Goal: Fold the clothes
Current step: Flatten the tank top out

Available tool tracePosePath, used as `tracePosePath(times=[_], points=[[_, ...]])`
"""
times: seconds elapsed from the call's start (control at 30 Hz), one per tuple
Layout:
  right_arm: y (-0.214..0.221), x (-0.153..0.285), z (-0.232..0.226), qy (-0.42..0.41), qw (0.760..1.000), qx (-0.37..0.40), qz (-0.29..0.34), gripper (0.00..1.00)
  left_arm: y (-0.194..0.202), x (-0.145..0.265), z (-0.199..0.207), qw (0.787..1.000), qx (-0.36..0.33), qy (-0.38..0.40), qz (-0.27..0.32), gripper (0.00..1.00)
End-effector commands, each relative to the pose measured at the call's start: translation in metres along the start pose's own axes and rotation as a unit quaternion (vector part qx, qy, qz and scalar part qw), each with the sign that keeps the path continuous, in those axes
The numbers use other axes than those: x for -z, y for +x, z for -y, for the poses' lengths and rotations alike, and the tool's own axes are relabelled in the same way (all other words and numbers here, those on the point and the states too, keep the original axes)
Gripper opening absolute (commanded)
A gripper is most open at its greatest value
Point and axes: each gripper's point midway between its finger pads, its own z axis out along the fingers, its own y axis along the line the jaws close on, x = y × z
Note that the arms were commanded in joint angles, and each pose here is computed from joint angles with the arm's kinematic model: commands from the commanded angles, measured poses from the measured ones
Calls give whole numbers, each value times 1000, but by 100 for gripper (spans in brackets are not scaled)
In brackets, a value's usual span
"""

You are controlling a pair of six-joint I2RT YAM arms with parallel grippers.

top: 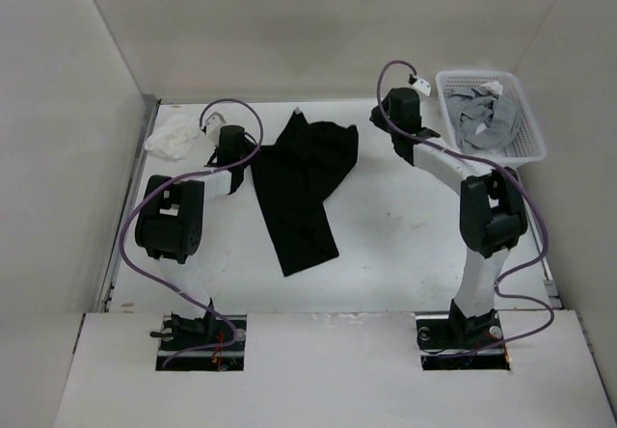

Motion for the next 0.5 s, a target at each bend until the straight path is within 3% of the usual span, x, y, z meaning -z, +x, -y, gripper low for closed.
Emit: tracePosePath(times=[0.0, 0.07, 0.1, 0.13, 0.2, 0.27, 0.33, 0.4, 0.47], points=[[43, 47, -16, 10, 997, 67, -27, 42, -25, 2, 27, 999, -15, 26, 31, 32], [67, 68, -20, 2, 996, 85, -41, 49, -19, 13, 21, 999, -21, 20, 26, 37], [93, 87, -28, -20, 992, 104, -63, 46, -9, 25, 12, 999, -22, 14, 19, 38], [105, 96, -33, -33, 990, 110, -76, 41, -3, 31, 8, 1000, -23, 11, 14, 38], [147, 132, -58, -102, 978, 131, -129, 20, 27, 52, -10, 999, -29, 1, -12, 36], [186, 169, -85, -174, 952, 178, -176, 13, 65, 80, -30, 998, -45, -5, -51, 35], [204, 183, -94, -197, 939, 204, -196, 20, 93, 103, -45, 995, -60, -7, -82, 35], [219, 189, -100, -207, 930, 220, -210, 34, 109, 121, -52, 992, -71, -3, -101, 35], [235, 194, -105, -217, 920, 234, -227, 38, 118, 132, -57, 991, -73, -2, -111, 36]])
